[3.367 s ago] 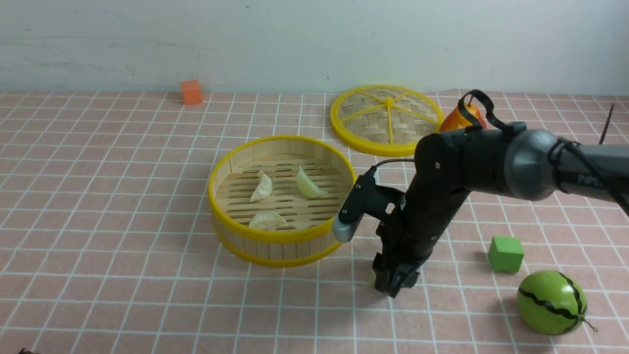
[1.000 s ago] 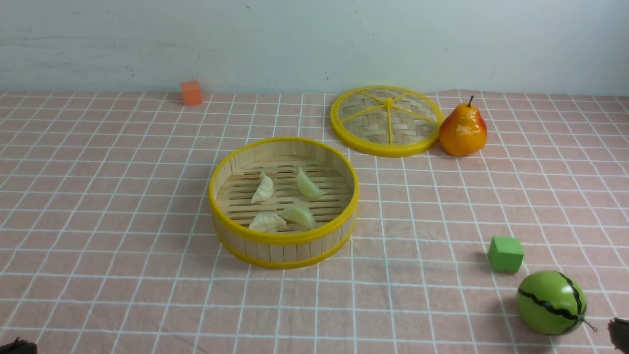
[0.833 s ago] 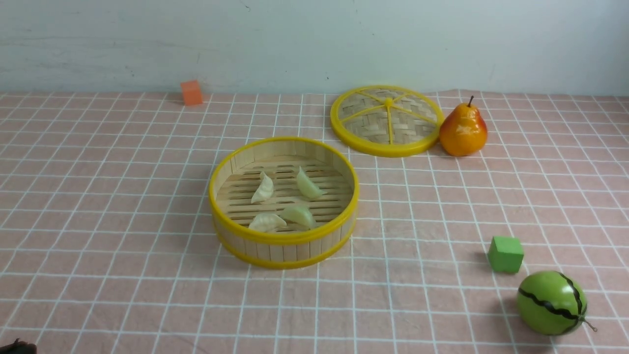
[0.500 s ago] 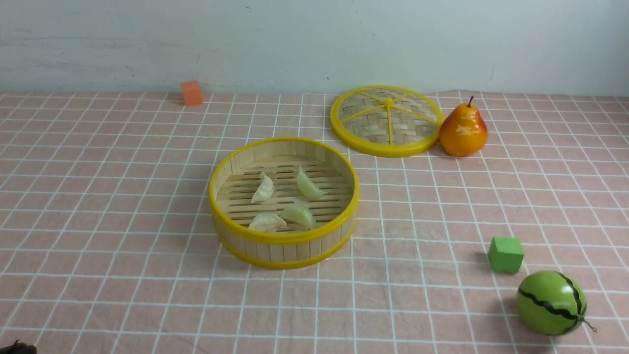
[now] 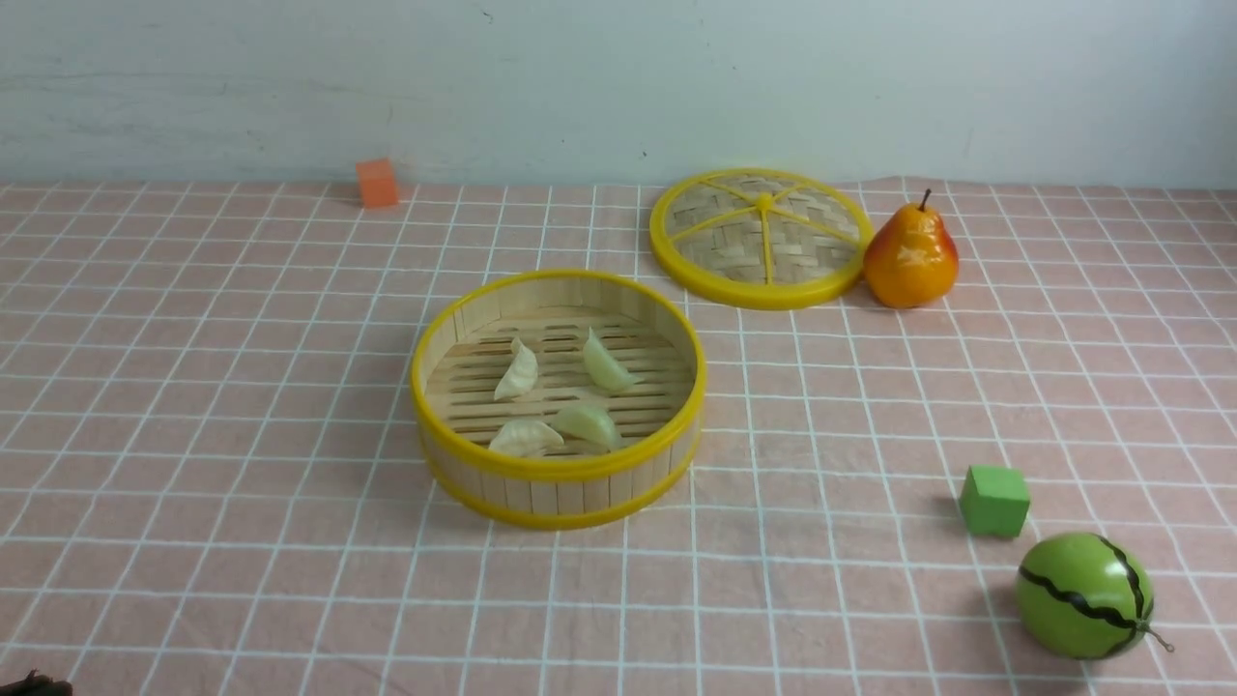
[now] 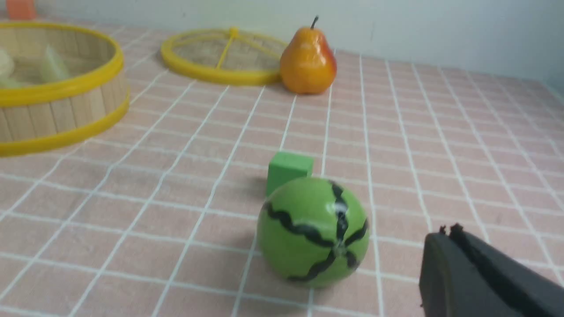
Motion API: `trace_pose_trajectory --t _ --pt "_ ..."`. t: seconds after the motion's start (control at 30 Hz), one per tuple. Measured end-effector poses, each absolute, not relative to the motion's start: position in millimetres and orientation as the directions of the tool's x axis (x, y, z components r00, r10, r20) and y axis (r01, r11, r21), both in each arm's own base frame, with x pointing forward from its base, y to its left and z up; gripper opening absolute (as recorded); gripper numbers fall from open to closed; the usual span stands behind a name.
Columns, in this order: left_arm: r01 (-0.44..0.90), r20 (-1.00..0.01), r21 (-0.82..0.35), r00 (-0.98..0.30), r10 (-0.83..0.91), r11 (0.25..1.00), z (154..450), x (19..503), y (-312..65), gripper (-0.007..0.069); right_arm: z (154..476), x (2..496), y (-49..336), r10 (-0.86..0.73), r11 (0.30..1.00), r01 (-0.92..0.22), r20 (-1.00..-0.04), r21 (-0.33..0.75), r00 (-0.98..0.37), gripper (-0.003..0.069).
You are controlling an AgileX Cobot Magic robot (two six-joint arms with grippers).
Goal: Put the dumplings into the steamer on the table with the pink tablecloth.
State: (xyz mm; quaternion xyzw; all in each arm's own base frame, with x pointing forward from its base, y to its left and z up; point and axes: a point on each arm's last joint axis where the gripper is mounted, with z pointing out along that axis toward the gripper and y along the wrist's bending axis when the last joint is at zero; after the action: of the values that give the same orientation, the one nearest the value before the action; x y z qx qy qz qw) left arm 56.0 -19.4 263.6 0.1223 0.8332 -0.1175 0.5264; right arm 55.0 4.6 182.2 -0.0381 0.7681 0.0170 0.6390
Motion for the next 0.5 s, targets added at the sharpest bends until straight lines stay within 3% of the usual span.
trace_pose_trajectory --t 0.17,0.5 --pt "0.327 -0.905 -0.067 -0.417 0.08 0.943 263.5 55.9 -19.4 0.0034 174.2 52.7 6.1 -0.009 0.996 -0.09 -0.961 0.016 -0.277 -0.0018" --pt "0.327 -0.905 -0.067 -0.417 0.081 0.943 263.5 55.9 -19.4 0.0037 174.0 51.9 6.4 0.007 0.995 -0.089 -0.954 0.035 -0.299 -0.0011"
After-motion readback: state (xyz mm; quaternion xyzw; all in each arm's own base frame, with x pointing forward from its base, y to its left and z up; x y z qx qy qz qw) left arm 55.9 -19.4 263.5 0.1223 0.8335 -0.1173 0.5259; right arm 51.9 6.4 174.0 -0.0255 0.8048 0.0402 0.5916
